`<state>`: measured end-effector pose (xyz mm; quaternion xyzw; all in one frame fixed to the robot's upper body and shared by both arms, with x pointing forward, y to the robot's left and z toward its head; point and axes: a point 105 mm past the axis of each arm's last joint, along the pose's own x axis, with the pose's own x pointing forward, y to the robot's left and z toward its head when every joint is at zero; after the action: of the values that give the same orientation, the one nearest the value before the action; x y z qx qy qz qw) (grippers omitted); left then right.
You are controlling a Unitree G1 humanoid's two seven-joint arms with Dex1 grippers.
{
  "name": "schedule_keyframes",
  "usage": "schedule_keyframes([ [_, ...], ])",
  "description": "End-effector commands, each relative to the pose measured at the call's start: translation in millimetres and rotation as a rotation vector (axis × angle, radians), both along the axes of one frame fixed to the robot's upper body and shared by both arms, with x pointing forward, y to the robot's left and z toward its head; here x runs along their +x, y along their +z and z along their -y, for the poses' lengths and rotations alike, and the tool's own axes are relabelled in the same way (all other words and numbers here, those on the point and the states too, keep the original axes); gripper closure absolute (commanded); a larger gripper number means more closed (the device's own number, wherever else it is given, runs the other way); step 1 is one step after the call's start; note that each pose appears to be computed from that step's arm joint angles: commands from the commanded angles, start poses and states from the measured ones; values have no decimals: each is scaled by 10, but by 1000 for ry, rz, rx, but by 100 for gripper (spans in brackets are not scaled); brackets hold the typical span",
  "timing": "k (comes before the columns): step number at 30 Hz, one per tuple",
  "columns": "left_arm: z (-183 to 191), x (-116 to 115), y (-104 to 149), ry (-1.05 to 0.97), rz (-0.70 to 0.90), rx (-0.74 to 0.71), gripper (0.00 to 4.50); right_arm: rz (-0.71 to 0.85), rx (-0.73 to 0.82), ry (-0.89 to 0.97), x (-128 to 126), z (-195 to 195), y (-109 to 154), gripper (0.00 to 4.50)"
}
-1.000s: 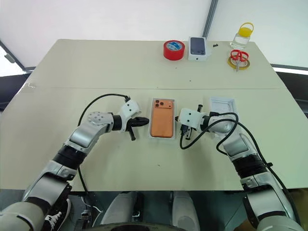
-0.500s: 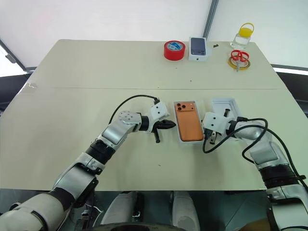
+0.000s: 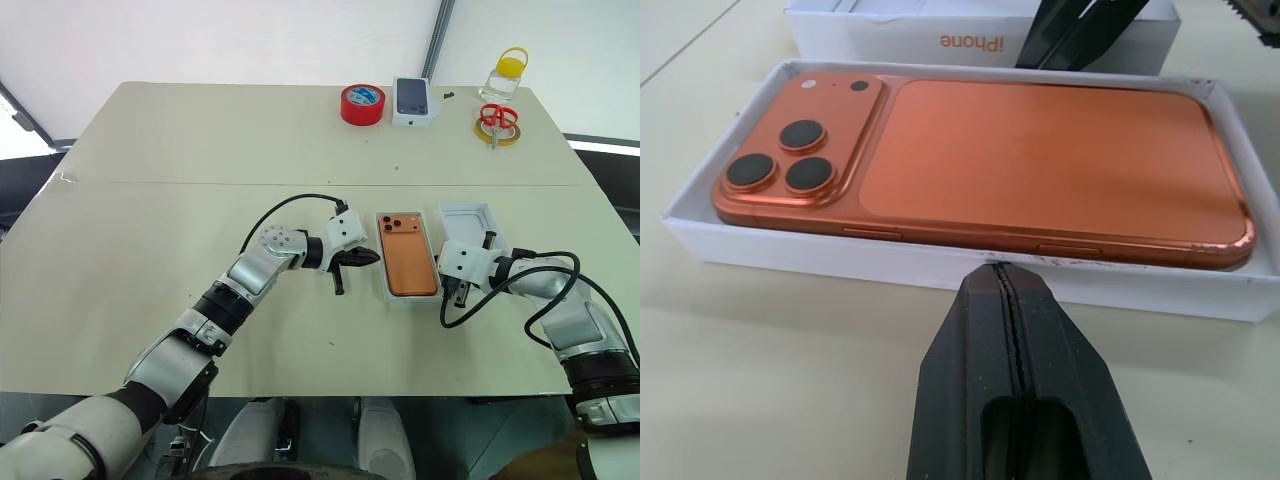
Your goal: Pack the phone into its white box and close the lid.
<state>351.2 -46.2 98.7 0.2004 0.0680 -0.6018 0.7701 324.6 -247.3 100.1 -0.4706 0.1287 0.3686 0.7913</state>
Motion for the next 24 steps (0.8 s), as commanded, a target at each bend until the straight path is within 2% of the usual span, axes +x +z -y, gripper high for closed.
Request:
schedule_keyframes([
  [1, -146, 165, 124, 70, 51, -23, 450, 4, -24, -9, -29, 89, 90, 444],
  [5, -350, 236, 133, 120, 49, -42, 450, 11, -9, -27, -33, 147, 206, 444],
  [9, -576, 312, 206, 180, 70, -74, 450, 88, -40, -44, 47, 204, 317, 444],
  [12, -646, 324, 252, 205, 79, -108, 450, 109, -4, -66, 159, 164, 303, 444],
  [16, -696, 285, 326, 206, 102, -145, 450, 143, -33, -94, 315, 181, 272, 444],
  [18, -762, 255, 333, 211, 53, -168, 450, 167, -74, -125, 395, 243, 272, 444],
  [19, -797, 245, 331, 218, 14, -182, 450, 168, -93, -138, 414, 285, 262, 444],
  [22, -991, 277, 351, 267, 51, -174, 450, 143, -119, -150, 390, 394, 223, 444],
  [24, -1130, 248, 377, 272, 40, -187, 450, 122, -69, -152, 342, 402, 260, 444],
])
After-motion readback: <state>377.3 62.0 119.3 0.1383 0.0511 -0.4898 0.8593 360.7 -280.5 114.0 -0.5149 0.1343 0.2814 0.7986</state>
